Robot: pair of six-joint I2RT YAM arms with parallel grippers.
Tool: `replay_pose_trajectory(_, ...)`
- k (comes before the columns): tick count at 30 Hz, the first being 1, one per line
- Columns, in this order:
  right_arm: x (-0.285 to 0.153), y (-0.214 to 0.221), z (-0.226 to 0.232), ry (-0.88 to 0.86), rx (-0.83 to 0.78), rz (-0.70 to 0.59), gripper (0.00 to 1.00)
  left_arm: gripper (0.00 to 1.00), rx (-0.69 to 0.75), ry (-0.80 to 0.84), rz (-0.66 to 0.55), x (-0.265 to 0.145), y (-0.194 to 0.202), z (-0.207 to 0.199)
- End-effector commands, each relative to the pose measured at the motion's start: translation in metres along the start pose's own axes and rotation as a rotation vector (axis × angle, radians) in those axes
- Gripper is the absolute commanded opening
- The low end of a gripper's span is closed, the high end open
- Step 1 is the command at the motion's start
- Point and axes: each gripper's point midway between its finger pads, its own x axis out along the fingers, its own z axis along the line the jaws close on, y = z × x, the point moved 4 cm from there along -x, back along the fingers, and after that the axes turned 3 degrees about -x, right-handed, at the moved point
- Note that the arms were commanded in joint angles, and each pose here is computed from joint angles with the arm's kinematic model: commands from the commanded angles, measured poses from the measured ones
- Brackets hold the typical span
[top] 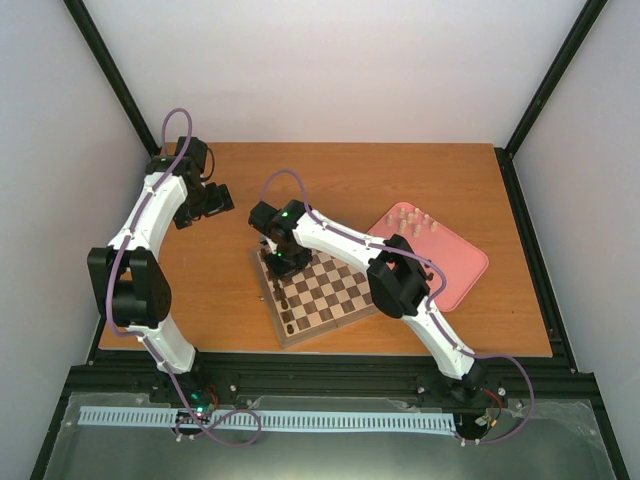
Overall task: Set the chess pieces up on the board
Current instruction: Place the chess piece on the chessboard.
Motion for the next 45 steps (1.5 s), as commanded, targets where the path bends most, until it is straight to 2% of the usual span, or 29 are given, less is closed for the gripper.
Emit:
replay_pose_trajectory(1, -0.003, -0.004, 0.005, 0.001, -0.02, -0.017, 0.17, 1.0, 0.01, 0.016, -0.039, -0.009, -0.006, -0.004)
replay_pose_trajectory(13, -0.009, -0.007, 0.008, -0.016, -0.036, -0.043, 0.2, 1.0, 0.01, 0.016, -0.04, -0.01, -0.006, -0.004)
replay_pose_trajectory(24, -0.034, -0.008, 0.006, 0.011, -0.034, -0.101, 0.22, 1.0, 0.008, 0.018, -0.038, -0.009, -0.006, -0.005)
replay_pose_trajectory(38, -0.013, -0.004, 0.004, 0.013, -0.033, -0.047, 0.23, 1.0, 0.009, 0.021, -0.038, -0.01, -0.006, -0.005)
replay_pose_trajectory(45, -0.007, -0.006, -0.001, 0.025, -0.023, -0.041, 0.31, 1.0, 0.008, 0.022, -0.04, -0.01, -0.007, -0.006)
